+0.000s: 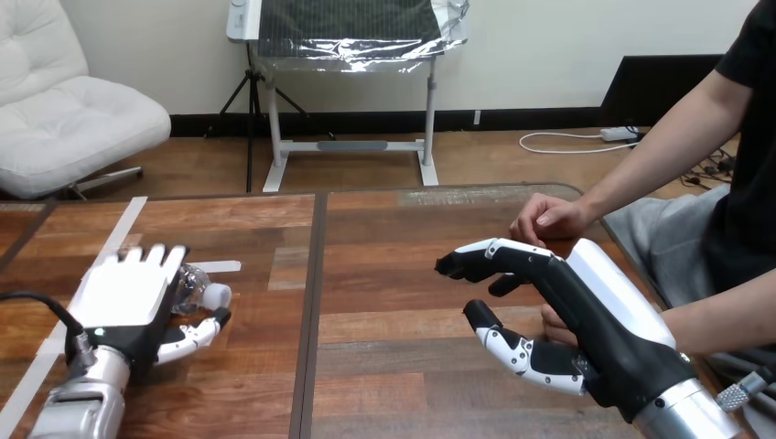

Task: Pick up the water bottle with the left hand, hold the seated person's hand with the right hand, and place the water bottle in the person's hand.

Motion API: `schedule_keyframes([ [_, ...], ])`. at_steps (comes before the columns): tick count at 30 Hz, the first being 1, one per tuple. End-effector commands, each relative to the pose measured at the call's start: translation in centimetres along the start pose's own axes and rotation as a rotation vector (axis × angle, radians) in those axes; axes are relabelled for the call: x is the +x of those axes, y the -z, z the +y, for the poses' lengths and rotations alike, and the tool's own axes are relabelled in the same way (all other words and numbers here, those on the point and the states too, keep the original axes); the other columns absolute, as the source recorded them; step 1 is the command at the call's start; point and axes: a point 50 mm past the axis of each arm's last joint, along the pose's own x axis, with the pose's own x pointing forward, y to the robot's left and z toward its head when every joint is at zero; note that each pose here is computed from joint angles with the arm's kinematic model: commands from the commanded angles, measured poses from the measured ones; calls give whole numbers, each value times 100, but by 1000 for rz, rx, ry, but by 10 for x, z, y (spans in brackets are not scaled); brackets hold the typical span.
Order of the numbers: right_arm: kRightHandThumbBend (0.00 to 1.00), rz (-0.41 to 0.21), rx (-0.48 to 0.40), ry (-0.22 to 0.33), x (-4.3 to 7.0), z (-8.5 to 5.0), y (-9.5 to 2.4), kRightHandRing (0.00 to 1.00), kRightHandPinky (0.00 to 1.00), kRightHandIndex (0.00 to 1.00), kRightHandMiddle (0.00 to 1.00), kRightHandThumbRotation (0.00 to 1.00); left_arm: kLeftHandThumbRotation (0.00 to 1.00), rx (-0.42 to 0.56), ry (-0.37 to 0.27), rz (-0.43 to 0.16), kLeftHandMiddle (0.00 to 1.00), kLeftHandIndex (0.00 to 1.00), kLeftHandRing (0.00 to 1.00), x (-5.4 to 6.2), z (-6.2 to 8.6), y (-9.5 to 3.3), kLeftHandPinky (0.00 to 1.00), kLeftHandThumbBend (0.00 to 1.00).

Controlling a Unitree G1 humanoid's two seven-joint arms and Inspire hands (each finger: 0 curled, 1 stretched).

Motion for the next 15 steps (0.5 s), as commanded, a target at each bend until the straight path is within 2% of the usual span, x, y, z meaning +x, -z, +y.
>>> schedule_keyframes([
  [1,23,-57,-33,25,8,-10,-9,75,68,71,75,0,100,-64,-69,23,100,100,100,24,33,-8,100,54],
  [15,23,-54,-34,21,6,-11,-9,75,68,71,74,0,100,-102,-46,39,100,100,100,30,33,-16,100,51],
])
